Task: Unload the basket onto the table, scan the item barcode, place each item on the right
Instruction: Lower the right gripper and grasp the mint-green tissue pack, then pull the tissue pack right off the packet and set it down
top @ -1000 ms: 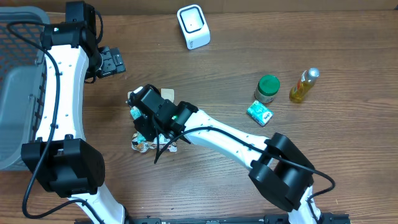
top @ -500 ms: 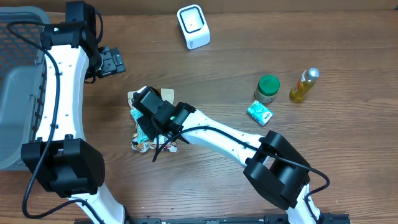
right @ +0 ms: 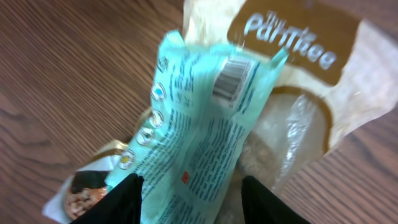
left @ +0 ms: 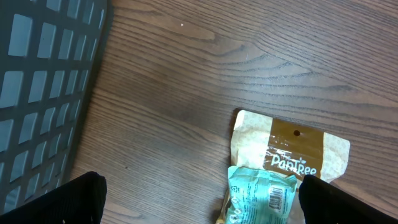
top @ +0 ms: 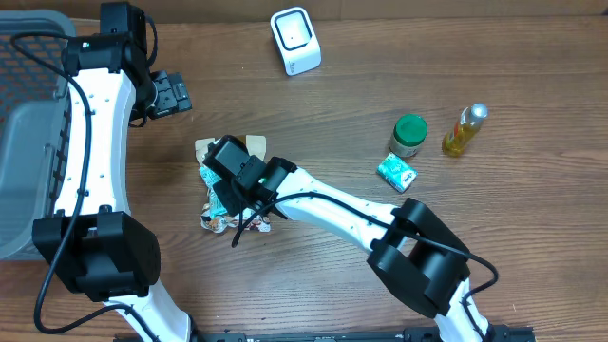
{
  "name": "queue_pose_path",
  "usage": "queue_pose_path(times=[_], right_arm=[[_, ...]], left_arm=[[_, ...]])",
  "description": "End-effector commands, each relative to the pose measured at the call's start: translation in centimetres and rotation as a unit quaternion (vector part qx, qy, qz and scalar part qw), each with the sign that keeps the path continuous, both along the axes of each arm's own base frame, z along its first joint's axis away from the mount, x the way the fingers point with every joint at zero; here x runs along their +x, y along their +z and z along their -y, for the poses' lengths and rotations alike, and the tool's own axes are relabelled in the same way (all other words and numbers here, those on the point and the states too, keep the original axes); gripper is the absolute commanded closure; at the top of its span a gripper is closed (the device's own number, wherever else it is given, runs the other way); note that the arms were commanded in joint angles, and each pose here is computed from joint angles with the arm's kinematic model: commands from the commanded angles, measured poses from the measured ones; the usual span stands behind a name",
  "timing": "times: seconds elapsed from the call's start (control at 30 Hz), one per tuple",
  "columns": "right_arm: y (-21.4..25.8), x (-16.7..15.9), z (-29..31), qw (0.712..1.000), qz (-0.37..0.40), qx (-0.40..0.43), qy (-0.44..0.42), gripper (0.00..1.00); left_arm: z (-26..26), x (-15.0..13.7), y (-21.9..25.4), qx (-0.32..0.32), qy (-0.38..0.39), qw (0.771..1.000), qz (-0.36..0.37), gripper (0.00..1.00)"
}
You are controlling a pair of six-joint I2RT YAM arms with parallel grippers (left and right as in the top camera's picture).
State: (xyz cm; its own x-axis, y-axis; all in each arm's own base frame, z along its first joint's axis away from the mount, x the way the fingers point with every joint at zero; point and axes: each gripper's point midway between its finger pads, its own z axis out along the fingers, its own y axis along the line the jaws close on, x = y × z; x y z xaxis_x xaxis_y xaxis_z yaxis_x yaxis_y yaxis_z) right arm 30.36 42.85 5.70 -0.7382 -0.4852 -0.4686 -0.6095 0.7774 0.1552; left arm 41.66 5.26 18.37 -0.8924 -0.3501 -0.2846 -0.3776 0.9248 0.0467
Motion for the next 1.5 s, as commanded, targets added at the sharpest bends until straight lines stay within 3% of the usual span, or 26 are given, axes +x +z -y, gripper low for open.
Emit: queue_pose_path(times=[0.0, 0.23, 0.43, 0.67, 0.83, 1.2, 1.47], right_arm=[[-2.3, -0.8, 0.0, 0.999, -0.032, -0.007, 0.007, 0.53], [-2.4, -0.8, 0.0, 0.999, -0.031, -0.008, 0.007, 0.69], [0.1, 0.7, -0.8, 1.000, -0.012, 0.020, 0.001, 0.96], [6.3, 3.2, -0.2, 0.997, 0.027, 0.068, -0.018, 0.96], [8.7, 5.3, 4.1, 0.997, 0.027, 0.058, -0.053, 0.96], [5.1, 6.1, 13.5, 0.997, -0.017, -0.077, 0.004, 0.96], [1.7, 4.3, 16.5, 0.979, -0.027, -0.150, 0.133, 0.93]], left_arm=[[0.4, 0.4, 0.8, 0.001, -0.009, 1.000, 0.011, 0.01], [0.4, 0.4, 0.8, 0.001, -0.008, 1.000, 0.012, 0.00], [0.4, 0.4, 0.8, 0.001, -0.008, 1.000, 0.012, 0.00], [0.4, 0.4, 0.8, 0.001, -0.009, 1.000, 0.011, 0.00], [0.4, 0.4, 0.8, 0.001, -0.008, 1.000, 0.012, 0.00], [0.4, 0.4, 0.8, 0.001, -0.009, 1.000, 0.012, 0.00], [0.4, 0.4, 0.8, 0.001, -0.008, 1.000, 0.012, 0.00]])
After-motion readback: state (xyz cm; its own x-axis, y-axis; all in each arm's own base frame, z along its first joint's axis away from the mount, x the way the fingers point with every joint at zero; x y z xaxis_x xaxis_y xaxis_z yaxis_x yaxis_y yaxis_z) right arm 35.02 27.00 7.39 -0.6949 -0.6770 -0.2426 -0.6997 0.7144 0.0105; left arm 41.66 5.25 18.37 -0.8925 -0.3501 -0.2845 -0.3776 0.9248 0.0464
